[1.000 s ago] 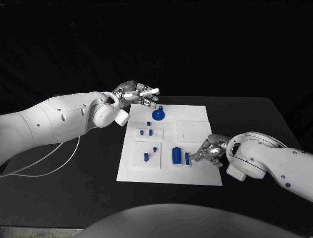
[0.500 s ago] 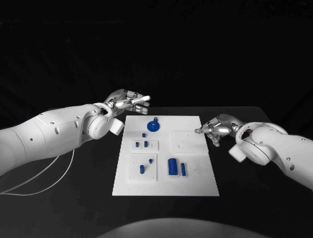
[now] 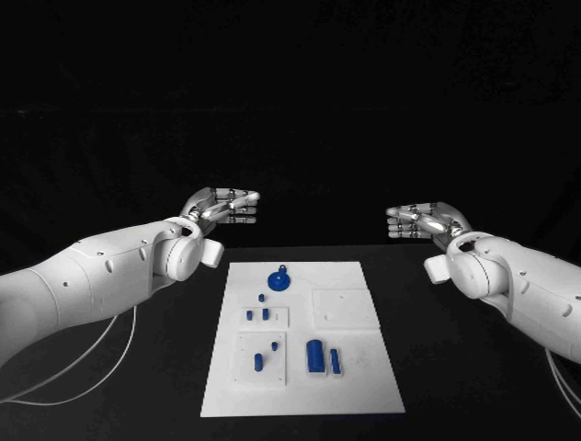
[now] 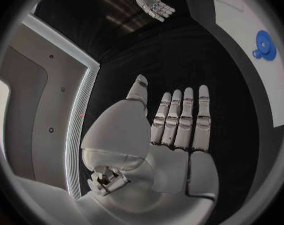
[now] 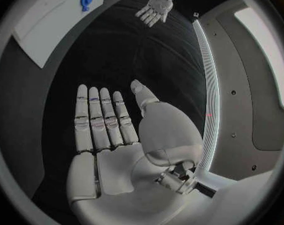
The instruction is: Assemble the parts on the task board
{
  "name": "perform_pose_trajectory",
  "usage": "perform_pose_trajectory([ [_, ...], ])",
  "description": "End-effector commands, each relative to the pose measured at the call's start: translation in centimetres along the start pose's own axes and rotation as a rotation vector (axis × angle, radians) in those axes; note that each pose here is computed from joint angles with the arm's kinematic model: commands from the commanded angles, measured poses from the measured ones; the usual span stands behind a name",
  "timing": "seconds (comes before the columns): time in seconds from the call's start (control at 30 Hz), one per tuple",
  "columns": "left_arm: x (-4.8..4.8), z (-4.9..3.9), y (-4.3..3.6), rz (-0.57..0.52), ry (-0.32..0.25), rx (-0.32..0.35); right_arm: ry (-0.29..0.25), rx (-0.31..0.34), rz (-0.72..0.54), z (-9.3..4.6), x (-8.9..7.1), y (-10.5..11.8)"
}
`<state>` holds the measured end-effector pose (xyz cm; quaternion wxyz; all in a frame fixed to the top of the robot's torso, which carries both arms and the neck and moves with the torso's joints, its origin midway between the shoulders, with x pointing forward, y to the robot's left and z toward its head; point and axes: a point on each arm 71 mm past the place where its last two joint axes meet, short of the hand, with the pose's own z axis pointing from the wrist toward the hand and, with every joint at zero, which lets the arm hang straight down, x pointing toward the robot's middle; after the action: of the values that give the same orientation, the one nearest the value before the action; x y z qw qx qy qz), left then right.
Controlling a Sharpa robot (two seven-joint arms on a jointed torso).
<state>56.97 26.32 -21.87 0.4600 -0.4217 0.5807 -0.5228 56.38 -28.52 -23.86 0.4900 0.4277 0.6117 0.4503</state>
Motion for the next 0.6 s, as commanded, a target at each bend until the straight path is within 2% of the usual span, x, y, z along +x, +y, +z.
perform_pose_trajectory([
  [0.03, -0.23, 0.36, -0.33, -0.046, -0.058, 0.022, -0.008, -0.087, 0.132, 0.3, -0.2, 0.5],
  [0.07, -0.18, 0.45, -0.34, -0.048, -0.060, 0.022, -0.013, -0.090, 0.138, 0.4, -0.2, 0.5],
  [0.1, 0.06, 0.24, -0.06, -0.009, -0.013, 0.002, -0.013, -0.016, 0.037, 0.3, -0.1, 0.0],
  [0.2, 0.25, 0.11, 0.00, -0.011, -0.017, 0.003, -0.015, -0.023, 0.042, 0.2, 0.1, 0.1],
  [0.37, 1.38, -0.67, 0.32, -0.026, -0.038, 0.009, -0.026, -0.057, 0.067, -0.3, 1.2, 0.9],
  [0.43, 2.02, -1.15, 0.47, -0.034, -0.050, 0.011, -0.032, -0.074, 0.082, -0.7, 1.9, 1.2],
  [0.6, 4.40, -3.18, 0.77, -0.062, -0.097, 0.019, -0.057, -0.119, 0.137, -2.4, 4.4, 2.2],
])
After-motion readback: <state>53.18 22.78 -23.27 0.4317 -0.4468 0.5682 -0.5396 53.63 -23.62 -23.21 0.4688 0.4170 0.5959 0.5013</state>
